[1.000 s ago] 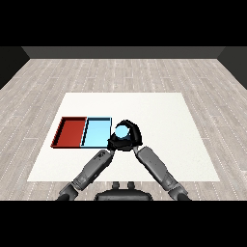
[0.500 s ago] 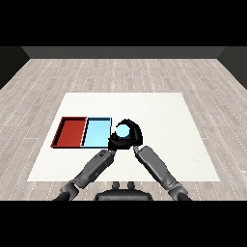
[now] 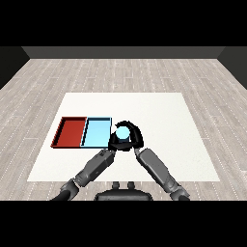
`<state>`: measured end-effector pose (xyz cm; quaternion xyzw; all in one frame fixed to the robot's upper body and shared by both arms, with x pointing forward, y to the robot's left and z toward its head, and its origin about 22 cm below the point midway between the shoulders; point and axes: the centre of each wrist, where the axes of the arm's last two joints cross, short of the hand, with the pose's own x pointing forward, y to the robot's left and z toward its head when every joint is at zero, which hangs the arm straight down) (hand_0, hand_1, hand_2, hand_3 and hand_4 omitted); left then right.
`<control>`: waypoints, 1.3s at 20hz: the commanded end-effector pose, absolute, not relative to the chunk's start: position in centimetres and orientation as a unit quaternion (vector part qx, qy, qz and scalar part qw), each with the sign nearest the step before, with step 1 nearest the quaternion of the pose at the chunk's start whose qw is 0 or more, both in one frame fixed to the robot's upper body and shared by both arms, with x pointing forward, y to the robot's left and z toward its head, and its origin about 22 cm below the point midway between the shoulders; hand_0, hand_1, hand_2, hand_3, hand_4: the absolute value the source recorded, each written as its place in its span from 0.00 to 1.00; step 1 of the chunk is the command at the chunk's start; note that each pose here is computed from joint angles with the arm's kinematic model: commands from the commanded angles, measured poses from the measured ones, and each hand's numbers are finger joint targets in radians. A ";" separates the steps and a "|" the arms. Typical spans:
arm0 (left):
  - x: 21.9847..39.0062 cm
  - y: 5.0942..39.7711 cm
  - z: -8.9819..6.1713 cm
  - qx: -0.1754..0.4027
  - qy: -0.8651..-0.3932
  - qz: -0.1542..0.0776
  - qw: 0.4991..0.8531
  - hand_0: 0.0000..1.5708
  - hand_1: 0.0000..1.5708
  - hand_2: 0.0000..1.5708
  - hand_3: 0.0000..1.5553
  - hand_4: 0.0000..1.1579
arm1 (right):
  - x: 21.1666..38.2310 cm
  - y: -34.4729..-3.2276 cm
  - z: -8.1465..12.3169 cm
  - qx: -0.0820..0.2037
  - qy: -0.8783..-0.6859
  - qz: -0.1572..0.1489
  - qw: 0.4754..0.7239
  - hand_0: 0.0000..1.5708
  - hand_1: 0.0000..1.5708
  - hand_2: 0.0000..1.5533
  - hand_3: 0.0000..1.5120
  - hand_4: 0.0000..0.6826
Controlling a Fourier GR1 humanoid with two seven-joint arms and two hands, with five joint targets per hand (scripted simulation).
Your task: Pick the blue can and put it in the blue box
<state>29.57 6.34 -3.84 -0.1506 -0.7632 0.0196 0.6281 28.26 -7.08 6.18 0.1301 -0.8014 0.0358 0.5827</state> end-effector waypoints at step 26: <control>36.2 17.8 -0.8 0.020 -0.794 -0.001 0.607 1.00 1.00 1.00 0.98 0.99 | 26.7 -20.5 6.4 0.101 -0.830 -0.138 0.531 0.00 0.00 0.00 0.00 0.00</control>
